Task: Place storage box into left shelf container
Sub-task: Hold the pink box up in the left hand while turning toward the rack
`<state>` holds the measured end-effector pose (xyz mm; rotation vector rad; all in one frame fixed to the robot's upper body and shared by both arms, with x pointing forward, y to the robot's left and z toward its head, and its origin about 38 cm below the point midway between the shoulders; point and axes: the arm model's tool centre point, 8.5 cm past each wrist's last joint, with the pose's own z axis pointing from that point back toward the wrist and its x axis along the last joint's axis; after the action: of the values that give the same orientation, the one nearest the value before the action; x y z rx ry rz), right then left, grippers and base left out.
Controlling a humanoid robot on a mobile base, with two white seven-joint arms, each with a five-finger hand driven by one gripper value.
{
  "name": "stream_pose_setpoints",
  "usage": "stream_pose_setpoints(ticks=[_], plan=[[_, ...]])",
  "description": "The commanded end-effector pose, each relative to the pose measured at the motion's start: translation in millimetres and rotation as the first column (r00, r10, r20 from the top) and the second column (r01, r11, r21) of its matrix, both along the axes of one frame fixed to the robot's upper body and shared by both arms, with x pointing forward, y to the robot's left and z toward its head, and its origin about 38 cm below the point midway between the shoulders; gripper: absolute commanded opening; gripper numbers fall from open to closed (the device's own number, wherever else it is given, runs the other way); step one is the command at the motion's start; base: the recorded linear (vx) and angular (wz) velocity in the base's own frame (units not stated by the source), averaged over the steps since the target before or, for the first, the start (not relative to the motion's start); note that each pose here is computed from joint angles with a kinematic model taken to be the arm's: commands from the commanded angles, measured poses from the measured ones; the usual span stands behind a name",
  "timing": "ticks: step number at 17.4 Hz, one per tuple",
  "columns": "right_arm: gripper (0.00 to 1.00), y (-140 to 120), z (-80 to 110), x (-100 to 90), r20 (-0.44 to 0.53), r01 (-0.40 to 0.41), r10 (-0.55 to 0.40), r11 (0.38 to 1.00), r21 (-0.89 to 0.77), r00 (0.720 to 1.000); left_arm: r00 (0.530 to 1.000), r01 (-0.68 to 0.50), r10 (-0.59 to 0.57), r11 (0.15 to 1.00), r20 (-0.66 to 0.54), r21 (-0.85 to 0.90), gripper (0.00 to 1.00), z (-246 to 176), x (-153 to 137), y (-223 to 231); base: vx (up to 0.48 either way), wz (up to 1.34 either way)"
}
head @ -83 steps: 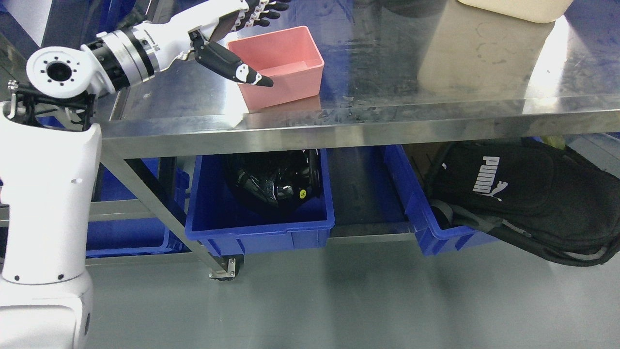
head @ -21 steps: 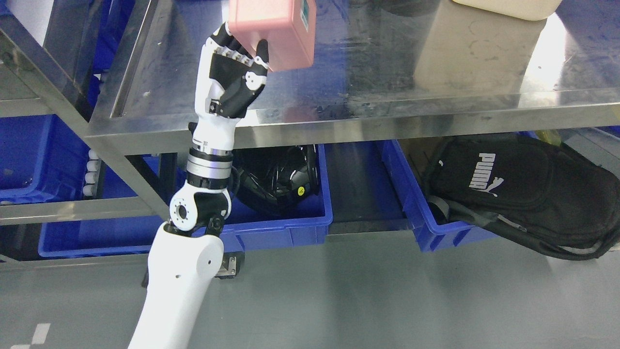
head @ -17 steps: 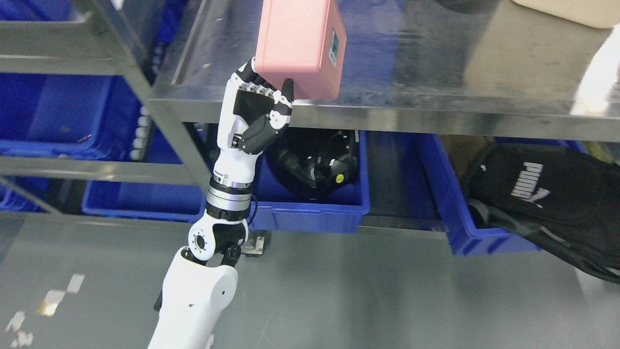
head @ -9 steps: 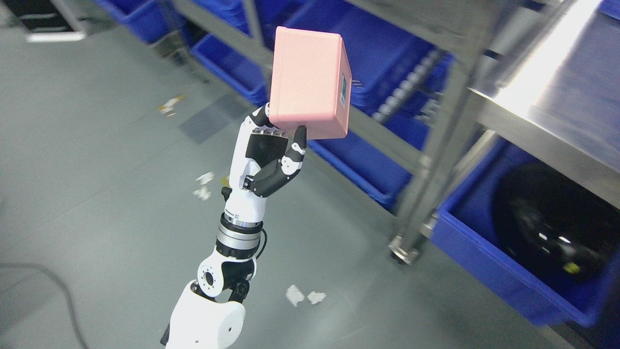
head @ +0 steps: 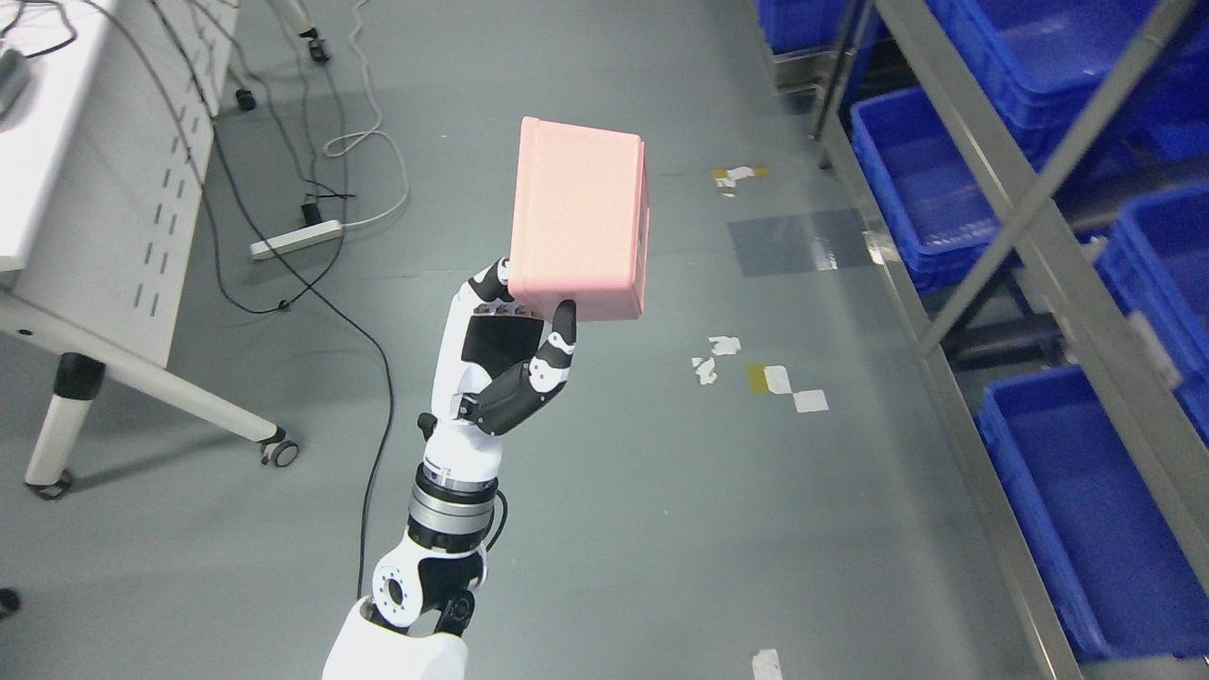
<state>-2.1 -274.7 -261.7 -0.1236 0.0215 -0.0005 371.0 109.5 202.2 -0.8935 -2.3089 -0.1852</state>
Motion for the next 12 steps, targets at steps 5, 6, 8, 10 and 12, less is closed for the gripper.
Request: stream_pose_setpoints(ticks=[5,6,8,10,12], plan=[[1.00,-11.9,0.9,0.0,0.008,0.002,-0.002,1.000,-0.024,1.000,0.999,-0.047,0.047,0.999,-0.014,0.001,0.01,-8.4,-5.0,19.7,0.362,0.41],[1.00,-11.9,0.9,0.0,0.008,0.002,-0.002,1.000,-0.024,1.000,0.999,-0.045,0.045,0.999,-0.016,0.002,0.01,-9.1,-5.4,19.3,0.414,0.01],[1.00,-11.9,0.9,0.0,0.008,0.002,-0.002,1.000,-0.024,1.000,0.999,-0.036,0.036,0.999,-0.027,0.004,0.01,-13.4,-8.4,16.6,0.461,-0.05],[1.00,-11.9,0.9,0.0,0.008,0.002,-0.002,1.000,-0.024,1.000,1.000,-0.019,0.020,1.000,-0.021,0.018,0.01,-15.5,-10.6,14.3,0.514,-0.08],[1.00,-11.9,0.9,0.0,0.008,0.002,-0.002,1.000,-0.024,1.000,1.000,-0.009,0.010,1.000,-0.017,0.028,0.01,-17.6,-12.7,13.4,0.551,-0.01]])
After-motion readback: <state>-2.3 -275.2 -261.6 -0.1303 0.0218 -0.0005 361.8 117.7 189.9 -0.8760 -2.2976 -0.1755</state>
